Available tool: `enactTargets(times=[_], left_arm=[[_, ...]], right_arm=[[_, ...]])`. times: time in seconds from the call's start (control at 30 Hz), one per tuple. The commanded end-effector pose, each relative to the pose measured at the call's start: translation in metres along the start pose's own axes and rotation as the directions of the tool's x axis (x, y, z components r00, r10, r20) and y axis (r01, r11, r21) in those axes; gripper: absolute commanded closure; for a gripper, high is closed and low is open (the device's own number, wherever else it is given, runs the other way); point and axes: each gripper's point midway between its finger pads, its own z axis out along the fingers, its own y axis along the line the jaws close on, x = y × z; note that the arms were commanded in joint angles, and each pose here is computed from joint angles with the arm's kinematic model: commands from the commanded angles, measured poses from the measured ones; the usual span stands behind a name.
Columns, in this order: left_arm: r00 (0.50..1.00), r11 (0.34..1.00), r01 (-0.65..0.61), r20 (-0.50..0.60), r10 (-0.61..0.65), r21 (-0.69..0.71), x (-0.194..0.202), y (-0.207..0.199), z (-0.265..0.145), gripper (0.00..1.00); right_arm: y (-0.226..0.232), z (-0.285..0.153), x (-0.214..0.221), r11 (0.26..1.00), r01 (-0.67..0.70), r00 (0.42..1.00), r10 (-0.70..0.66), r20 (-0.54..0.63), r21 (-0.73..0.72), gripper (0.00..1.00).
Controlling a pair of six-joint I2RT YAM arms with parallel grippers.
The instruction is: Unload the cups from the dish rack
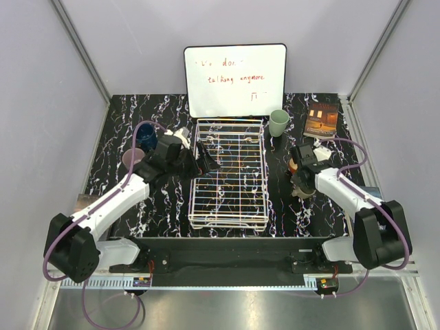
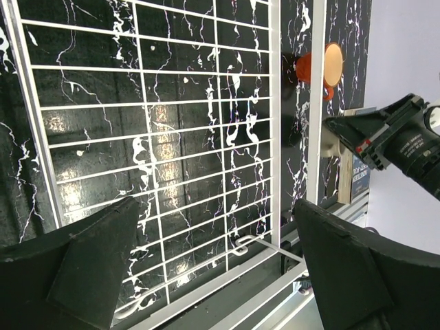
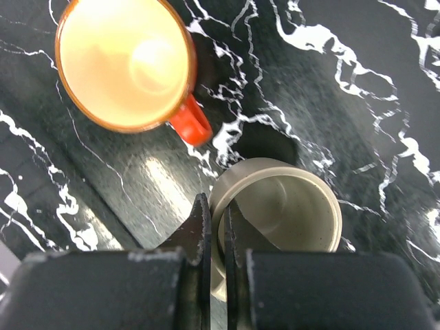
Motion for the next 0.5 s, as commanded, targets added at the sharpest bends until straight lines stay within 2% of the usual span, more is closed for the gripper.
enactTargets(times=[0.0, 0.47], left_arm=[[0.999, 0.999, -0.024, 0.034, 0.023, 0.024, -0.005, -0.006, -0.006, 0.01], [0.999, 1.000, -0.019, 0.038, 0.019, 0.010, -0.007, -0.004, -0.005, 0.01]], right_arm=[[0.010, 0.014, -0.013, 1.000, -0.021, 0.998, 0.021, 0.060, 0.003, 1.00], [0.016, 0.020, -0.005, 1.000, 0.012, 1.000, -0.011, 0.022, -0.016, 0.98]])
